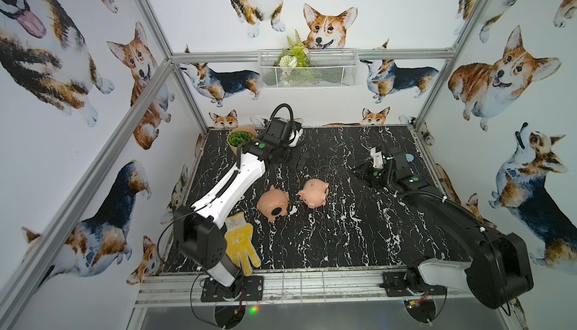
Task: Close piggy banks
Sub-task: Reset both arms
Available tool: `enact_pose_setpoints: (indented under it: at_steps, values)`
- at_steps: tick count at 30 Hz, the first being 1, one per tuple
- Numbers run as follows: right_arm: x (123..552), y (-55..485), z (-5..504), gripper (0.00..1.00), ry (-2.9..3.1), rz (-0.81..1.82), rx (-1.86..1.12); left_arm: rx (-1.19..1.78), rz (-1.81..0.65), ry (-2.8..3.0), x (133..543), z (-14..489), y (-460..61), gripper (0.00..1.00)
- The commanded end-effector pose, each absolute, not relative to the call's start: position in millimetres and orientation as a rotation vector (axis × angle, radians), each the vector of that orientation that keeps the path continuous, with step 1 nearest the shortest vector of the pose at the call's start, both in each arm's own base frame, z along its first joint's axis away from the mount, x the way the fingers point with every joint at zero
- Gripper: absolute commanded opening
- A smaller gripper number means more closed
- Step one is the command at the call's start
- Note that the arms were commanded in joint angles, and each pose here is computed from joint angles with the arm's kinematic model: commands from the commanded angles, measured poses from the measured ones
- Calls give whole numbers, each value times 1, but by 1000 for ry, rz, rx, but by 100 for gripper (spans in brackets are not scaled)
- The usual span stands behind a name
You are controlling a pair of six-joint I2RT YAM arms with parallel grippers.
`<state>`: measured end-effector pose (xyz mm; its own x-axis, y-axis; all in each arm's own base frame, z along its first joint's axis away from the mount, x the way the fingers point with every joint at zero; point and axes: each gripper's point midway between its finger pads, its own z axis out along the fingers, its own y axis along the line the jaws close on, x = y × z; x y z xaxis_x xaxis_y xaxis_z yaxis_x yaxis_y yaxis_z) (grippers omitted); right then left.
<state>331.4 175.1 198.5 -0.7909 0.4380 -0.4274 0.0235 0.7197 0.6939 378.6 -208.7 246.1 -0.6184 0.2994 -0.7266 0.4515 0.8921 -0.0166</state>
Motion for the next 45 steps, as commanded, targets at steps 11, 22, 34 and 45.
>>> enact_pose_setpoints:
  at_steps: [11, 22, 34, 45]
  values:
    - [332, 25, 234, 81, 2005, 22, 241, -163, 408, 1747, 379, 252, -31, 100]
    - [328, -19, 187, 91, 1887, -160, 326, -238, 583, 1859, 344, 153, 26, 100]
    - [353, -52, 125, 94, 1847, -194, 378, -297, 383, 1830, 355, 126, 44, 100]
    - [363, -24, 95, 100, 1867, -78, 200, -224, 222, 1808, 373, 111, 28, 100]
